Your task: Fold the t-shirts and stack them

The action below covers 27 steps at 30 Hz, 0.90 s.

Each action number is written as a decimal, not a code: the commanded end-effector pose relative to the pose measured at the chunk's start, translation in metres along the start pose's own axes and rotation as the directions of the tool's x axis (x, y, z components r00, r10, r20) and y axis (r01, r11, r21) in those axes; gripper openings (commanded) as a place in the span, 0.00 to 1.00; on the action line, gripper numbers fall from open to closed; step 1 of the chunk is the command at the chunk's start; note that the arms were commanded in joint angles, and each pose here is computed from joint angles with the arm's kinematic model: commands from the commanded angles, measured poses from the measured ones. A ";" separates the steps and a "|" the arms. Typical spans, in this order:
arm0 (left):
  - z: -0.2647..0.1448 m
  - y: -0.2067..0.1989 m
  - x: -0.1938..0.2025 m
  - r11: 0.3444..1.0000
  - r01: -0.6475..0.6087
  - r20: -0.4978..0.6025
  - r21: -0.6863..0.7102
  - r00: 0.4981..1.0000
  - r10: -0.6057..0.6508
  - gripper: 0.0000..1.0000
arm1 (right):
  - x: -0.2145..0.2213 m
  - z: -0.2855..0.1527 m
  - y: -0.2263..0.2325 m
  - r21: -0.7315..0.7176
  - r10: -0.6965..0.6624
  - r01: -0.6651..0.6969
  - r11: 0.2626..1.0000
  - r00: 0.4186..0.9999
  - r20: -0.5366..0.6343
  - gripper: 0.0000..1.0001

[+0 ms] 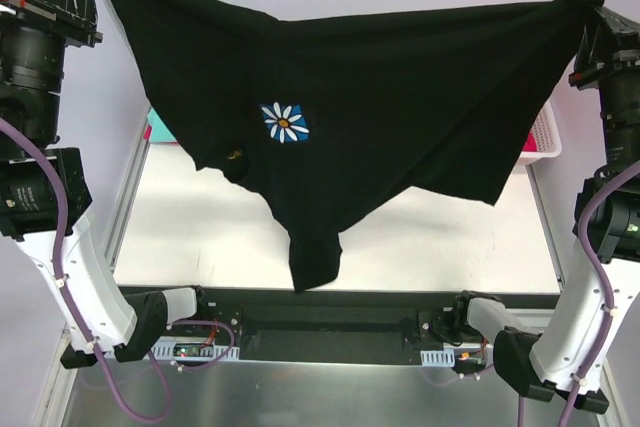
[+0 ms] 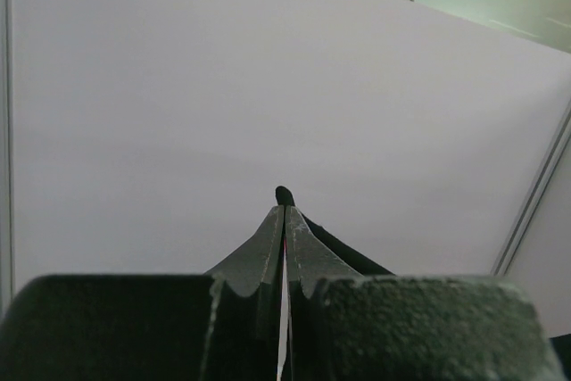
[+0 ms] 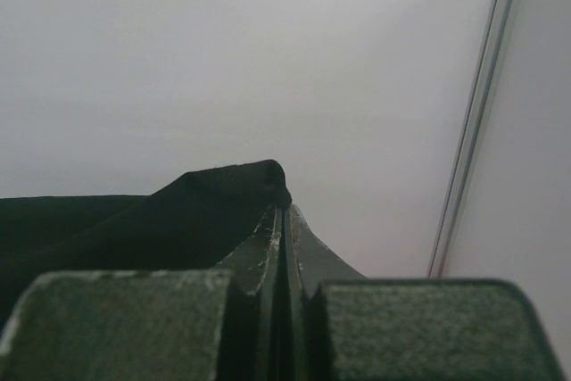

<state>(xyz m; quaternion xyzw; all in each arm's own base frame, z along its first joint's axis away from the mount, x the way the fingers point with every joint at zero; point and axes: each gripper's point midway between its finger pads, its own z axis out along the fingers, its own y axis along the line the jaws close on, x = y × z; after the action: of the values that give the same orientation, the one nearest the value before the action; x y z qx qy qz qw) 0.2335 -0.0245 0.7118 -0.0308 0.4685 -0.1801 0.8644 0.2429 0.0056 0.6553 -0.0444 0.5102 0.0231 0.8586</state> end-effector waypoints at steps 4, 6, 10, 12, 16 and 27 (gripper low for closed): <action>-0.051 -0.045 -0.063 0.997 -0.006 0.162 0.083 0.987 -0.007 0.00 | -0.055 -0.048 0.019 -0.019 0.042 -0.040 0.999 0.986 0.162 0.01; -0.076 -0.059 -0.079 0.995 -0.010 0.206 0.104 0.979 -0.012 0.00 | -0.060 -0.062 0.025 -0.030 0.068 -0.063 0.998 0.982 0.176 0.01; -0.117 -0.078 -0.101 0.992 -0.035 0.270 0.122 0.963 0.001 0.00 | -0.085 -0.103 0.039 -0.046 0.075 -0.066 0.997 0.970 0.233 0.01; -0.150 -0.092 -0.120 0.990 -0.051 0.330 0.129 0.944 0.006 0.00 | -0.101 -0.130 0.048 -0.060 0.073 -0.058 0.997 0.959 0.276 0.01; -0.197 -0.108 -0.139 0.989 -0.069 0.405 0.132 0.914 0.010 0.00 | -0.119 -0.167 0.057 -0.058 0.074 -0.059 0.997 0.944 0.323 0.01; -0.181 -0.105 -0.136 0.989 -0.036 0.384 0.147 0.923 -0.023 0.00 | -0.137 -0.168 0.059 -0.075 0.073 -0.050 0.996 0.938 0.338 0.01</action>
<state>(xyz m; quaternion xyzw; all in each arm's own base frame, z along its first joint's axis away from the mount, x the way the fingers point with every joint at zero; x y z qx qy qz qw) -0.0761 -0.0665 0.7302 0.0268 0.2365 -0.1909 0.9523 -0.0156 0.0555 0.6878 -0.0603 0.3248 0.0638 0.9417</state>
